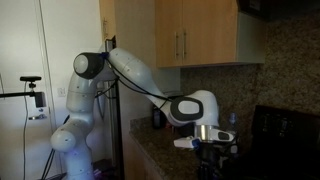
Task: Move the frying pan forward.
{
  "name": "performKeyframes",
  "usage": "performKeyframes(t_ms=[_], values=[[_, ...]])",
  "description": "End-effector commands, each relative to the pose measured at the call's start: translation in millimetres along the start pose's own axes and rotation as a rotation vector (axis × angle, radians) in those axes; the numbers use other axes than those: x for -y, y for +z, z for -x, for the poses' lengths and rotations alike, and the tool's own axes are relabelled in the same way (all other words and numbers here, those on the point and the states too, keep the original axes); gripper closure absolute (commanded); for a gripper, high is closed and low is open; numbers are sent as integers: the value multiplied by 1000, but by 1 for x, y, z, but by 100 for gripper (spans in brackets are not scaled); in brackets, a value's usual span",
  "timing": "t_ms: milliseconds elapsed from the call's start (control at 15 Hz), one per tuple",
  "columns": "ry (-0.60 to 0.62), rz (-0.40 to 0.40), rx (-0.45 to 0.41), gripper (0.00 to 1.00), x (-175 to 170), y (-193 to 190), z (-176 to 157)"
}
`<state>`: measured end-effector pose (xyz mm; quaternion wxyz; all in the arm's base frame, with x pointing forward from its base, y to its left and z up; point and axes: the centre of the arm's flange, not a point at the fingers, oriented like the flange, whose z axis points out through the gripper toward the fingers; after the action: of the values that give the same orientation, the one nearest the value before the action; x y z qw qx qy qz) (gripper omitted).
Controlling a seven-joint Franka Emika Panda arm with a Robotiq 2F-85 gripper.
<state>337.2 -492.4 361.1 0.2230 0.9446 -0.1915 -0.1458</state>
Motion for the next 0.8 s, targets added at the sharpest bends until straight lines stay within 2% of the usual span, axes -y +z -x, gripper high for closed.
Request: performKeyframes(t_ms=[0,200,400,467,533,667,733], values=[[-45,58,17,98,8,-3,22],[-79,64,-9,98,4,-15,29],[-84,29,-28,98,2,-26,35],[-73,20,-33,67,-1,-30,36],[-52,23,-35,64,12,-40,33],[-34,30,-19,49,-7,-42,32],[-40,5,2,42,-13,-41,32]])
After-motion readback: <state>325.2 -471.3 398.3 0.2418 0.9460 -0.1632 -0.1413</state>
